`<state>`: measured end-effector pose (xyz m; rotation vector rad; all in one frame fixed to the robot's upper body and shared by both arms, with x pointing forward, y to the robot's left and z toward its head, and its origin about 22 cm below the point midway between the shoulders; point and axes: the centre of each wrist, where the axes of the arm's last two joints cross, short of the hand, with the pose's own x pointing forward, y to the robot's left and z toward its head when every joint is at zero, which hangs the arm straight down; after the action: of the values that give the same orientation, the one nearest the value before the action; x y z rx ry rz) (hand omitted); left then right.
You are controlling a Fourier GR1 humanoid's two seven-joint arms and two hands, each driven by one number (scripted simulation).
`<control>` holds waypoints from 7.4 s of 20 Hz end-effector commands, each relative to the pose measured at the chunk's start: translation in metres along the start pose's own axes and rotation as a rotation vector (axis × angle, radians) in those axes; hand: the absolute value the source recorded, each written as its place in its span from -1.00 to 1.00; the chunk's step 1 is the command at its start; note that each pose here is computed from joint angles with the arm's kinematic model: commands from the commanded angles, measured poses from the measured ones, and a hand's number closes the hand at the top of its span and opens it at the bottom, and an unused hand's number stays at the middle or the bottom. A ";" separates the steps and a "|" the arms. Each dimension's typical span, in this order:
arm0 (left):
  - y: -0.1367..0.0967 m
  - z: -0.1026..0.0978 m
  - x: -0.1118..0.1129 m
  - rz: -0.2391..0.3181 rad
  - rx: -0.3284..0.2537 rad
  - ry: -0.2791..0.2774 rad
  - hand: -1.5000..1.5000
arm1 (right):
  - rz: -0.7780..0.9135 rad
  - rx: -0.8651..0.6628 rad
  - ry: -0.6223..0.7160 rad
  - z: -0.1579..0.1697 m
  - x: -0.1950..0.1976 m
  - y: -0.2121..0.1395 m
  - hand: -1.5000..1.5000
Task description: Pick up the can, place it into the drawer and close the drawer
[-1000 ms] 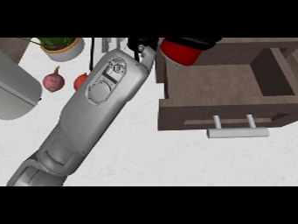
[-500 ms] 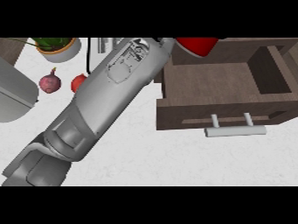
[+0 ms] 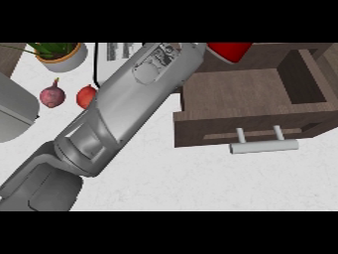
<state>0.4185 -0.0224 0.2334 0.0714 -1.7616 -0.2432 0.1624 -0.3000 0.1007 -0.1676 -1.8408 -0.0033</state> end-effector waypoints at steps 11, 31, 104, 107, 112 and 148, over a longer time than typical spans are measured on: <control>0.000 -0.001 -0.038 -0.098 0.057 -0.003 1.00 | -0.022 0.030 -0.009 -0.011 -0.007 0.010 -1.00; 0.004 0.008 -0.081 -0.191 0.185 0.006 -1.00 | -0.006 0.057 -0.054 -0.020 0.009 0.009 -1.00; 0.122 0.040 -0.043 -0.008 0.220 0.054 -1.00 | 1.261 -0.026 -0.221 -0.213 -0.125 0.119 -1.00; 0.149 0.046 -0.046 -0.022 0.213 0.048 -1.00 | 1.243 -0.043 -0.203 -0.225 -0.122 0.118 -1.00; 0.129 0.068 -0.064 -0.008 0.181 0.060 -1.00 | 1.269 -0.077 -0.222 -0.239 -0.116 0.126 -1.00; 0.178 0.119 -0.112 -0.028 0.229 0.071 -1.00 | 0.404 -0.137 -0.168 -0.286 -0.053 0.160 -1.00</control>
<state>0.3453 0.1750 0.1434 0.2544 -1.7138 -0.0656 0.4626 -0.1890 0.0918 -0.7685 -1.8979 0.3799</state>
